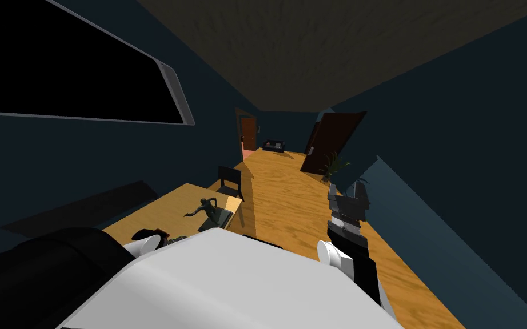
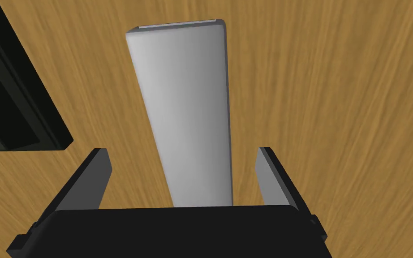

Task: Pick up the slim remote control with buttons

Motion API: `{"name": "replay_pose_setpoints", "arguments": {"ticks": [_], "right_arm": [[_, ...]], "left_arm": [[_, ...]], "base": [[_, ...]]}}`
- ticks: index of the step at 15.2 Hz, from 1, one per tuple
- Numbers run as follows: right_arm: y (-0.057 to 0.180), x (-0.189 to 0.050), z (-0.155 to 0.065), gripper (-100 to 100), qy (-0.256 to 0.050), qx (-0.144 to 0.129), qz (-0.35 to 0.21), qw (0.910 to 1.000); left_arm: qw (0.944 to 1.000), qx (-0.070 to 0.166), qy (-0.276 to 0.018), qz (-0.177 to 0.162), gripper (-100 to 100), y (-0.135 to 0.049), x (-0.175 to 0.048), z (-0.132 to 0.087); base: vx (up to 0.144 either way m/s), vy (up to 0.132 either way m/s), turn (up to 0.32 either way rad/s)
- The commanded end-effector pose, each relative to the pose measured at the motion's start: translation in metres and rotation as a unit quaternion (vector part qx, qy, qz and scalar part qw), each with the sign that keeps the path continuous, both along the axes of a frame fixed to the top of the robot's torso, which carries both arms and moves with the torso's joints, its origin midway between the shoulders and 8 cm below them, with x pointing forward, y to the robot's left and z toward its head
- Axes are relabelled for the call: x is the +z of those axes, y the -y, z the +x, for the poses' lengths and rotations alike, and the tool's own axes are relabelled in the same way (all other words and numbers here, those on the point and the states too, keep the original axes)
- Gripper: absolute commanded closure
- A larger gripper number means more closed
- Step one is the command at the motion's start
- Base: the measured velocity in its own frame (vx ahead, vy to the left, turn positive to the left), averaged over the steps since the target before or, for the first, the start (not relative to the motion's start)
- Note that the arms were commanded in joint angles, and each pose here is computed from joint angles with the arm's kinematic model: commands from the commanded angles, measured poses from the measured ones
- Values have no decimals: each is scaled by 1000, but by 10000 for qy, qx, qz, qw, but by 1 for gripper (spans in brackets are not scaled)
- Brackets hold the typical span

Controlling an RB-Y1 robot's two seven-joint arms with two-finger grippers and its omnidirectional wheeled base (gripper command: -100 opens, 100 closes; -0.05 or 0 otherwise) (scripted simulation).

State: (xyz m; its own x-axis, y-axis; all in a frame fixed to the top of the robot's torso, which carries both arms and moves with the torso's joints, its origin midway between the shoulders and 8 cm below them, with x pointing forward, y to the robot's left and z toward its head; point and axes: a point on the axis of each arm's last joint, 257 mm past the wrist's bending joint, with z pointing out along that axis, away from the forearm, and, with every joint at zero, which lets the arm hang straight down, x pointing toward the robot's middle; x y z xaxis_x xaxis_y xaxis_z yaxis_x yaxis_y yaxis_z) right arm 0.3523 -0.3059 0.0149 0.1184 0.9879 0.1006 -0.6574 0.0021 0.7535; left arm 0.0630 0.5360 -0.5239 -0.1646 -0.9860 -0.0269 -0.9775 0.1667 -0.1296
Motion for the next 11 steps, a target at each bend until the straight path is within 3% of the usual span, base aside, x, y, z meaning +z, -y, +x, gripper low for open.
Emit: {"name": "replay_pose_setpoints", "arguments": {"ticks": [1,3,4,8,10,11], "right_arm": [[0,0,0,0,0,0,0,10000],[0,0,0,0,0,0,0,10000],[0,0,0,0,0,0,0,10000],[0,0,0,0,0,0,0,10000],[0,0,0,0,0,0,0,10000],[0,0,0,0,0,0,0,10000]], "left_arm": [[9994,86,-320,-42,-100,-5,0,-25],[9983,161,-546,-81,-100,-9,0,-44],[9992,99,-389,-51,-100,-8,1,-31],[9991,162,-392,-56,-100,6,-18,-34],[9991,158,-393,-58,-100,5,-17,-35],[9991,161,-392,-56,100,5,-18,-35]], "base": [[52,49,-260],[48,50,-187],[25,28,-71],[-8,42,-32],[-15,28,-18],[-4,8,-2]]}}
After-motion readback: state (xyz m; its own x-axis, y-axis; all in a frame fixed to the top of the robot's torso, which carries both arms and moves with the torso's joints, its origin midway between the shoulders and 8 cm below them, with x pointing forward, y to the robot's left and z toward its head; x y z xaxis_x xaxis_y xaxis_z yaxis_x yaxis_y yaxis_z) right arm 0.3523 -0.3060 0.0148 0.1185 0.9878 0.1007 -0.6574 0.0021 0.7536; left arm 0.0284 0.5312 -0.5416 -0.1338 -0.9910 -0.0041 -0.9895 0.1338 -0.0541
